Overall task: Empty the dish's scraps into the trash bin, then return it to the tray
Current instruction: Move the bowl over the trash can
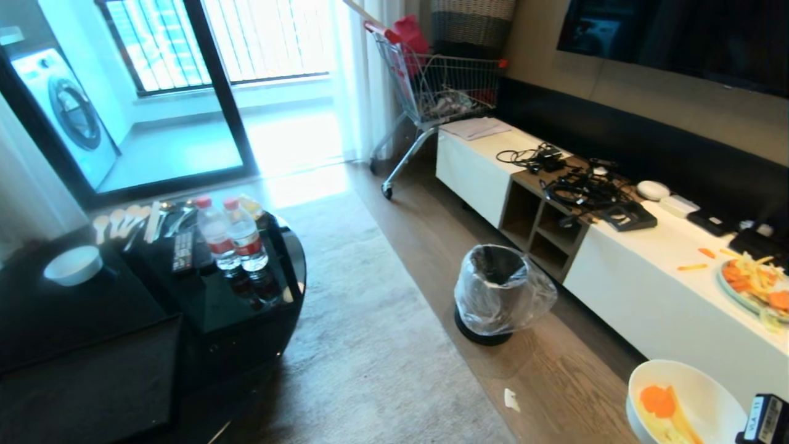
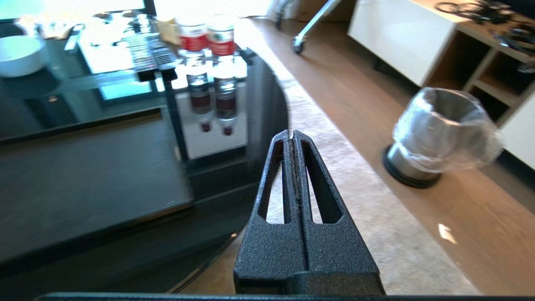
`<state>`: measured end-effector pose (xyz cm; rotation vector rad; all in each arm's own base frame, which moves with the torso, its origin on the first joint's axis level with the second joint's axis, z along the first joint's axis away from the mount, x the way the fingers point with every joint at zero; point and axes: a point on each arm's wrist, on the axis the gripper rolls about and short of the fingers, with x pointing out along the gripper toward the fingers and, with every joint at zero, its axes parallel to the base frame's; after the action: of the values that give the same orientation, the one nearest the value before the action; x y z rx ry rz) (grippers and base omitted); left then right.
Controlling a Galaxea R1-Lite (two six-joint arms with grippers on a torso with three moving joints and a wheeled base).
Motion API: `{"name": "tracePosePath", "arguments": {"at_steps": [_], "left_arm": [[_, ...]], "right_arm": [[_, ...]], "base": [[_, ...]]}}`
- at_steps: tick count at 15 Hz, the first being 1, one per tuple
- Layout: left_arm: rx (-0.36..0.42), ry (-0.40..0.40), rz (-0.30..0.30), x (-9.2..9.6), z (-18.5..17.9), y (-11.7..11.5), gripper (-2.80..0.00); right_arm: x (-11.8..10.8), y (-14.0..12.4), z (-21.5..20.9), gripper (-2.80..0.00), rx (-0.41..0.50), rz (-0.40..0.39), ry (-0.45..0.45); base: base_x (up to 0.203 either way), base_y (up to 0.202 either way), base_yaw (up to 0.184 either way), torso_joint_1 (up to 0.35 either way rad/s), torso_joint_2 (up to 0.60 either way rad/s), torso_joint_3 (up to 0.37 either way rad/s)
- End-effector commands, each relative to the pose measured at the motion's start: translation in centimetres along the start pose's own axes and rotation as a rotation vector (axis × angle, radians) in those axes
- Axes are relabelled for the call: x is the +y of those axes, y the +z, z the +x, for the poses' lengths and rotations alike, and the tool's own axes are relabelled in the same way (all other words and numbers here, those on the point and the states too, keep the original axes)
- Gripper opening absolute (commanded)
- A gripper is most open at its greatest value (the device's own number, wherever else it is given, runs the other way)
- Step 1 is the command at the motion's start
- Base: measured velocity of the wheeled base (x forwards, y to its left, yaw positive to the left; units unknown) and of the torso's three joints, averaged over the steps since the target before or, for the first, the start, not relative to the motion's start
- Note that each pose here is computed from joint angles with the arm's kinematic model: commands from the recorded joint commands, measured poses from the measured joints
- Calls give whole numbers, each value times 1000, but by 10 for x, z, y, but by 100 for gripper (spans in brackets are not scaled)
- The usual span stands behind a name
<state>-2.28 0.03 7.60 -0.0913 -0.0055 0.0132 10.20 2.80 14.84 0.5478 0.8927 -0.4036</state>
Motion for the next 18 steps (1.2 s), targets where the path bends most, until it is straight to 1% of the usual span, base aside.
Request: {"name": "tracePosePath", "arguments": {"at_steps": [1, 4, 6, 14, 18], "left_arm": [[-1, 0, -1, 0, 0, 0, -280], [-1, 0, -1, 0, 0, 0, -280], [-1, 0, -1, 0, 0, 0, -280], [-1, 0, -1, 0, 0, 0, -280], [-1, 0, -1, 0, 0, 0, -280]], "right_arm": [[-1, -1, -1, -280, -3, 7, -1], [-5, -3, 0, -280, 4, 2, -14], [-6, -3, -1, -280, 1, 5, -11], [-12, -6, -6, -280, -4, 10, -6], [-11, -6, -5, -280, -2, 10, -2]], "base": [[1, 10, -167, 0, 2, 0], [-1, 10, -161, 3, -2, 3], [2, 3, -90, 0, 1, 4], [0, 0, 0, 0, 0, 0], [0, 0, 0, 0, 0, 0]]}}
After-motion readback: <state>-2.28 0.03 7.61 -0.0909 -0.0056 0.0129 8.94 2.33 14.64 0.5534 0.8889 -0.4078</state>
